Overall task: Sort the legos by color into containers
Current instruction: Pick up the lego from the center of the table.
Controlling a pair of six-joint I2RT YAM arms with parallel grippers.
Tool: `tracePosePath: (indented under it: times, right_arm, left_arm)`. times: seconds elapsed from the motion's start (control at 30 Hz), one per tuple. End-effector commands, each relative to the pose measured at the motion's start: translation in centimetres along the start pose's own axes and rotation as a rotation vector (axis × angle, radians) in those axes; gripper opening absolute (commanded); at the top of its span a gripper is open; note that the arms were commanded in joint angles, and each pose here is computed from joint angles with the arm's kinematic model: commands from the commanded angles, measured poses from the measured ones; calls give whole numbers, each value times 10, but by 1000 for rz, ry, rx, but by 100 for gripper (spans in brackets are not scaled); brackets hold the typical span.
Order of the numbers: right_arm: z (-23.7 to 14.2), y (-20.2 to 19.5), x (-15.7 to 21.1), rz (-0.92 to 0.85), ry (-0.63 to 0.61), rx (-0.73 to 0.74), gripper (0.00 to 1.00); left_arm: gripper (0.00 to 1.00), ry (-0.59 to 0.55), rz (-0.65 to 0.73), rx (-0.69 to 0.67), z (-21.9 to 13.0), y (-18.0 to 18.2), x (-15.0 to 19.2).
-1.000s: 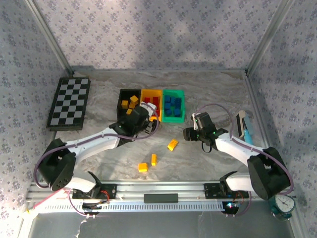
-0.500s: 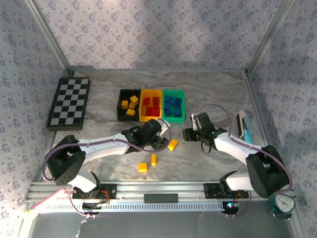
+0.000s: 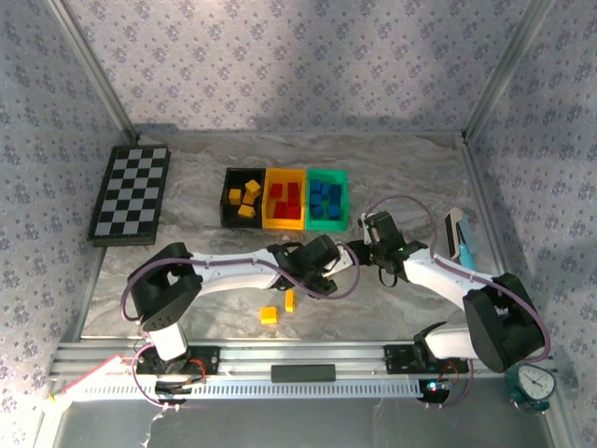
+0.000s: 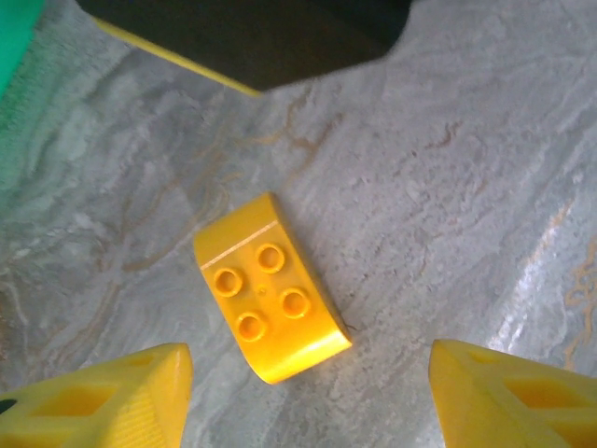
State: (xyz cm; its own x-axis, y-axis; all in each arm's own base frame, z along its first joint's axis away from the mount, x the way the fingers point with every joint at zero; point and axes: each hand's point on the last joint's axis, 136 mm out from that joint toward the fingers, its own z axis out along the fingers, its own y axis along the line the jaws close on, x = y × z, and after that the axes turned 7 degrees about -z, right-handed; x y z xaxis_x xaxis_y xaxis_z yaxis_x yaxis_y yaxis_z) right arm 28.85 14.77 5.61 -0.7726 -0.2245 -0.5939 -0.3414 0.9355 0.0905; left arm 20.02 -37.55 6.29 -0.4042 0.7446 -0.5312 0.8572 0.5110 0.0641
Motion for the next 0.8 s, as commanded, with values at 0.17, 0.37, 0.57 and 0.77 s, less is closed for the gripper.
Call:
tracePosePath:
  times: [0.17,0.37,0.57,0.77]
  right_arm:
    - [-8,-1,-11,7,-33,8,64]
    - [-11,-2,-11,9,-39,14,64]
    - [-12,-4,-11,18,-42,14,64]
    - [-9,-5,-9,22,-32,12,64]
  left_arm:
    - [69,118,18,71,18,-15,12]
    - [69,90,-48,11,29,-2,12]
    - [70,-10,-166,-13,20,14,-1]
    - [70,-43,-284,-88,16,35,-6]
